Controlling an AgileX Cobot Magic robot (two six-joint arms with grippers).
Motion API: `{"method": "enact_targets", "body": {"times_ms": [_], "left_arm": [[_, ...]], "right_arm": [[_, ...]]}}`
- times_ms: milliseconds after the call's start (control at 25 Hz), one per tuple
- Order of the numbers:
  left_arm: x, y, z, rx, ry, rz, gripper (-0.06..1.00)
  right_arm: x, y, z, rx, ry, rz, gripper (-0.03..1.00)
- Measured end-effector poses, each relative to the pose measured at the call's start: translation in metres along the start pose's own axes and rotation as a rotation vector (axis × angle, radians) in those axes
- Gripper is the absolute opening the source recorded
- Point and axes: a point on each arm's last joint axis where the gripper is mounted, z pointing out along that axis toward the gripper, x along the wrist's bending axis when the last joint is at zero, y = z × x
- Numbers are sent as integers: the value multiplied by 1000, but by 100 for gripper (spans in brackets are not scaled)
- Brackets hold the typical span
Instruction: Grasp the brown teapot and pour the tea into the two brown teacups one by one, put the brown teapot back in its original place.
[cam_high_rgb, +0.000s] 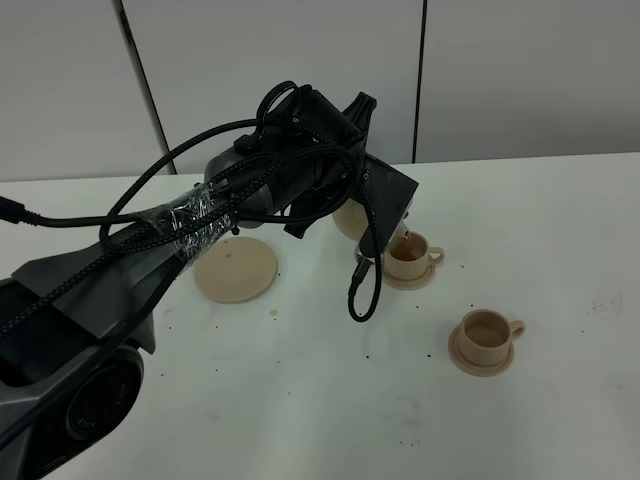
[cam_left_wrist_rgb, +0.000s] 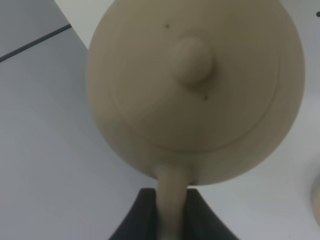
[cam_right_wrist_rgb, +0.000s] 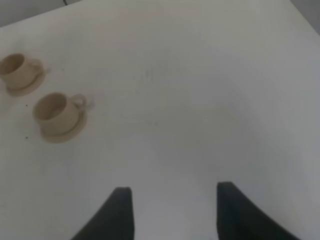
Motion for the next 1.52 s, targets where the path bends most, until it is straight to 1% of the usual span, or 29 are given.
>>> {"method": "enact_targets", "body": {"times_ms": [760, 1520], "left_arm": [[1, -3, 0, 32, 7, 33, 17], [1, -3, 0, 33, 8, 55, 17]], "right_arm": [[0, 0, 0, 0, 0, 0, 38], [0, 0, 0, 0, 0, 0, 38]]}}
